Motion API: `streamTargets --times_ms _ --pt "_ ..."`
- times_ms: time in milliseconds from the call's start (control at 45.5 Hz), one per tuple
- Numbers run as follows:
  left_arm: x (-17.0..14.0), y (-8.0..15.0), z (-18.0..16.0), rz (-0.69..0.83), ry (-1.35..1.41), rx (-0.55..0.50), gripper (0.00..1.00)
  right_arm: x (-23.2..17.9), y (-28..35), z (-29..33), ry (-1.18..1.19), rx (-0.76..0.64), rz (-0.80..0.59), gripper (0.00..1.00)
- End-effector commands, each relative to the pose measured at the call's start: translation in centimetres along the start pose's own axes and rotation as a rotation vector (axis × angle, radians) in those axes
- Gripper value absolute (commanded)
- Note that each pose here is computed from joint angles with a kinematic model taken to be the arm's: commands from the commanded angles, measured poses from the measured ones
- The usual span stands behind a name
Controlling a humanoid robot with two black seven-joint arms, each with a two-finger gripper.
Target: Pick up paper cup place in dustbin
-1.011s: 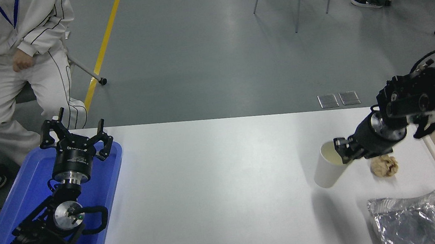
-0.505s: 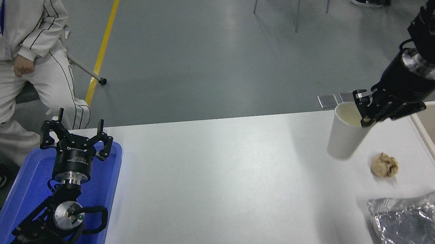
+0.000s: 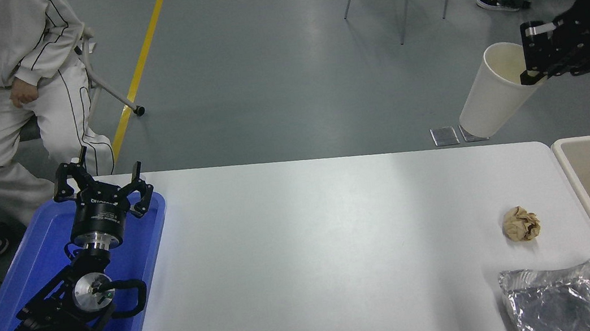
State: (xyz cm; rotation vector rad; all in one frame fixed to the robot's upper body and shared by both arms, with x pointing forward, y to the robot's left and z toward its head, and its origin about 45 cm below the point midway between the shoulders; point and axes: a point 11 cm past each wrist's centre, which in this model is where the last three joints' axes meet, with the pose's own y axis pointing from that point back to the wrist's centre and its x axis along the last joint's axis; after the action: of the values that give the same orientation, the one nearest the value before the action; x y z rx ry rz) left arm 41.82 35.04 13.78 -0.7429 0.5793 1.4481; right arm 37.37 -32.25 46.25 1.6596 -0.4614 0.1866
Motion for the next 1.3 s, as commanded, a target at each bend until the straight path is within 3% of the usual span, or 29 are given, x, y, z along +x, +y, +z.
streamTargets --times_ms 0,418,659,923,1275 --pt "0.0 0.0 0.0 0.000 0.000 0.001 1.00 0.2 0.9 0.4 -0.006 -0.005 0.019 0.00" --pt "0.0 0.0 0.0 0.000 0.000 0.001 1.00 -0.3 0.1 4.7 -0.086 -0.102 -0.003 0.00" --pt "0.0 0.0 0.0 0.000 0.000 -0.001 1.00 -1.3 -0.5 13.9 -0.275 -0.130 0.017 0.00" --pt "0.1 0.1 0.0 0.002 -0.001 0.001 1.00 -2.5 -1.0 23.1 -0.384 -0.253 0.056 0.00" --pt "0.1 0.1 0.0 0.002 -0.001 0.001 1.00 -4.7 -6.2 30.5 -0.489 -0.336 0.066 0.00"
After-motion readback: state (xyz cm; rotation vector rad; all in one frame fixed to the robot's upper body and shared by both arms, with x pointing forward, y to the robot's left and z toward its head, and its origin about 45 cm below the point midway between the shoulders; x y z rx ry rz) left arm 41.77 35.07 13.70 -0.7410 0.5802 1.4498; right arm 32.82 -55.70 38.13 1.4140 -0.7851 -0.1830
